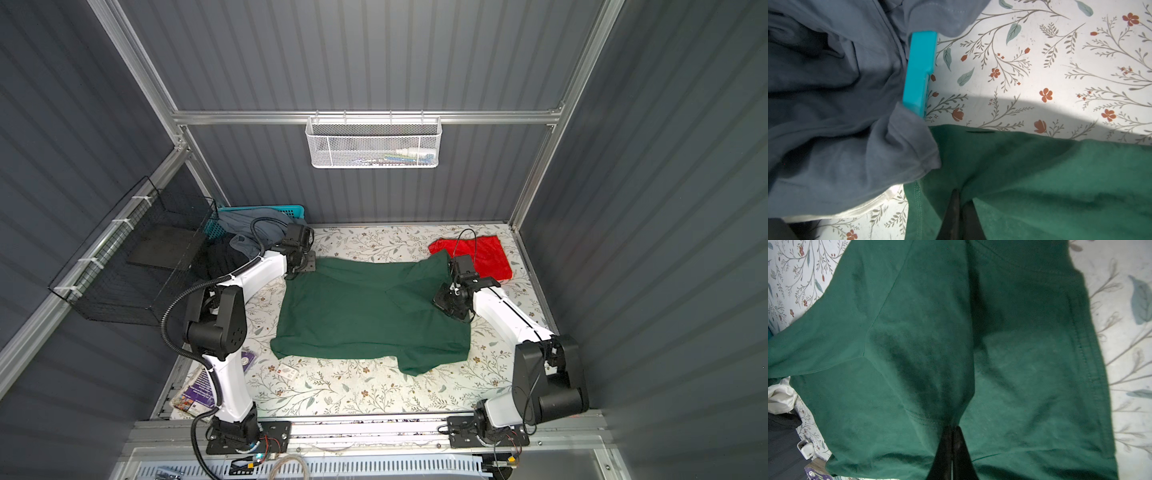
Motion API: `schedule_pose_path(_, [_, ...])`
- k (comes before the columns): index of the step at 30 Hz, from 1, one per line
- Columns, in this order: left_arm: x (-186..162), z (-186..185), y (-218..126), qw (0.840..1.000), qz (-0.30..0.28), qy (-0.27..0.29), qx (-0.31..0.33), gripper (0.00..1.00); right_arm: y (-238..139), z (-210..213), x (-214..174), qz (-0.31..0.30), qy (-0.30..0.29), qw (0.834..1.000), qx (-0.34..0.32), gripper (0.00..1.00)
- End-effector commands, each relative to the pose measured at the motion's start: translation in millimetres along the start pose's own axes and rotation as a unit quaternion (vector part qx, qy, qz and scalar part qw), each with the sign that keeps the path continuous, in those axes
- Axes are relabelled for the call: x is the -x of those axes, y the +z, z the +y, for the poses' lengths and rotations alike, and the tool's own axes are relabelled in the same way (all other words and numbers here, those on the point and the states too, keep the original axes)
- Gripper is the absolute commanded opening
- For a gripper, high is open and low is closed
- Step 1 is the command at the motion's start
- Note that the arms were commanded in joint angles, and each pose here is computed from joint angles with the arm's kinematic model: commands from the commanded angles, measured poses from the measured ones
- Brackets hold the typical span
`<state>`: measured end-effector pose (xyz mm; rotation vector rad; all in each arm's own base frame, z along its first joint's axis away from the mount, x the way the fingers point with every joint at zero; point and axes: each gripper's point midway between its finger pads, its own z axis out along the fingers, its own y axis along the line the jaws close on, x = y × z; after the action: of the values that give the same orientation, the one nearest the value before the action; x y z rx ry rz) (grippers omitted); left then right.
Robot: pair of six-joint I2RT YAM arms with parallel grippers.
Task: Fold and stack the t-shirts
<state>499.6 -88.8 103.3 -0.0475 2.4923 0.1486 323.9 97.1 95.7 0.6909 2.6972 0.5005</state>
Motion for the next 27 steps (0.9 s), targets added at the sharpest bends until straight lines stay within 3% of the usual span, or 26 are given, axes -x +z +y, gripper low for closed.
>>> schedule_pose_path(1, [5.0, 0.2, 0.8, 1.0, -0.001, -0.006, -0.003, 0.07, 2.4, -5.4, 4.3, -0.004, -0.005, 1.0, -0.024, 0.0])
schedule_pose_path(2, [4.1, -0.2, 1.1, 1.0, 0.0, -0.006, -0.005, 0.07, 1.5, -5.5, 6.3, -0.005, -0.008, 1.0, -0.028, 0.04])
schedule_pose_path(5, [2.6, 0.4, 0.6, 1.0, 0.0, -0.007, -0.004, 0.06, 0.6, -2.0, 10.5, -0.004, -0.024, 0.999, -0.032, 0.32])
schedule_pose_path(7, [2.8, 0.7, -0.3, 1.0, -0.001, -0.007, -0.004, 0.06, -0.7, -2.9, 14.3, -0.004, -0.034, 0.998, -0.043, 0.57])
schedule_pose_path(8, [2.5, 1.0, -0.9, 1.0, -0.001, -0.007, -0.004, 0.07, -2.1, -2.1, 16.6, -0.006, -0.039, 0.998, -0.045, 0.6])
schedule_pose_path(16, [3.1, 5.0, -3.9, 1.0, -0.003, -0.006, 0.005, 0.12, -11.8, 16.6, 66.6, -0.076, -0.056, 0.995, -0.042, 0.67])
schedule_pose_path(27, [18.3, 10.6, -21.4, 1.0, -0.021, 0.018, 0.013, 0.14, 12.7, 46.0, 105.9, -0.086, -0.073, 0.993, -0.023, 0.58])
